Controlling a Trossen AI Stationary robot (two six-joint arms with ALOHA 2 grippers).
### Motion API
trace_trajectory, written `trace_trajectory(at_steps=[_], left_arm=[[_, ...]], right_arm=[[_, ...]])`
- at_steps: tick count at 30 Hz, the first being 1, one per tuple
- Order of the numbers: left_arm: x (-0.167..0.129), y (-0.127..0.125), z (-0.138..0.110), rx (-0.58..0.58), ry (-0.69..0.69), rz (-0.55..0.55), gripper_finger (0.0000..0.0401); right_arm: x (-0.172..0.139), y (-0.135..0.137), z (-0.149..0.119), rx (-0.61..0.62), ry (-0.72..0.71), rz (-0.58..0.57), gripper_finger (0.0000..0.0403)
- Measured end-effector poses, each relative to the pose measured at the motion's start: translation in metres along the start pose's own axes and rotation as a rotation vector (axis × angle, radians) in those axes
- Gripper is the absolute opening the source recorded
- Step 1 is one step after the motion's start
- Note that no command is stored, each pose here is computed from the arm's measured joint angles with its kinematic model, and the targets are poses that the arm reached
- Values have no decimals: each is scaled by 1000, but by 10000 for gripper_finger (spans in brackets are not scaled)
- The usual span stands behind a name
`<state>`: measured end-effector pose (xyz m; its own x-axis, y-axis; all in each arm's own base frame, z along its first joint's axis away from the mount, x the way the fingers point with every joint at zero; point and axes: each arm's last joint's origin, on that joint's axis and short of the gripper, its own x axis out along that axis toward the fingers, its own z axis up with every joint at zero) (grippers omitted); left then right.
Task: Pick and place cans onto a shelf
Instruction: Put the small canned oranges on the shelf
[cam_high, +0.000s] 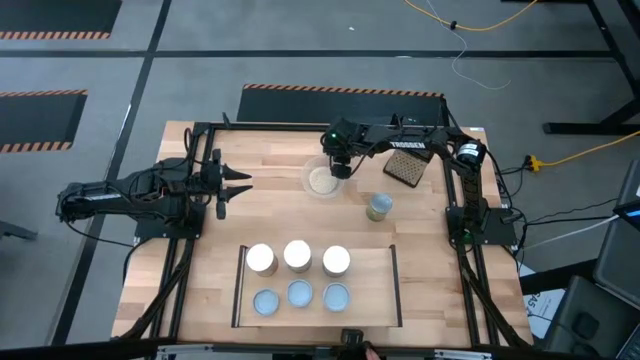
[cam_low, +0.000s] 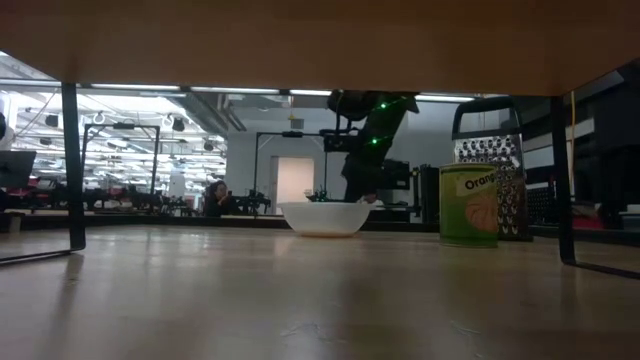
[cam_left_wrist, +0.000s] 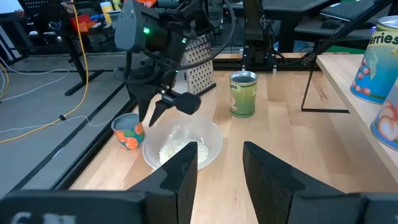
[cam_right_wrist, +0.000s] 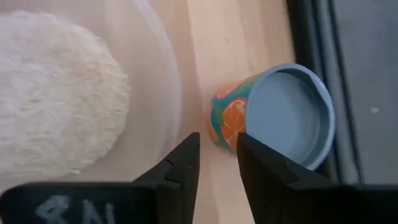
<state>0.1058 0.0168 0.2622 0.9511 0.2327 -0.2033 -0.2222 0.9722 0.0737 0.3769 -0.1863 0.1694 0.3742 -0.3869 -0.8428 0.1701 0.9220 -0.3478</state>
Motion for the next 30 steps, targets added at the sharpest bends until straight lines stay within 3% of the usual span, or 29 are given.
trace_trajectory(at_steps=[4, 13, 20, 30], left_arm=[[0, 0, 0, 0, 0, 0, 121], [0, 0, 0, 0, 0, 0, 121], [0, 0, 0, 0, 0, 0, 121], [0, 0, 0, 0, 0, 0, 121]], right_arm=[[-1, 2, 1, -11, 26, -67, 111], [-4, 11, 5, -34, 25, -57, 112], [-11, 3, 16, -20, -12, -77, 113], [-9, -10, 10, 12, -7, -71, 113]])
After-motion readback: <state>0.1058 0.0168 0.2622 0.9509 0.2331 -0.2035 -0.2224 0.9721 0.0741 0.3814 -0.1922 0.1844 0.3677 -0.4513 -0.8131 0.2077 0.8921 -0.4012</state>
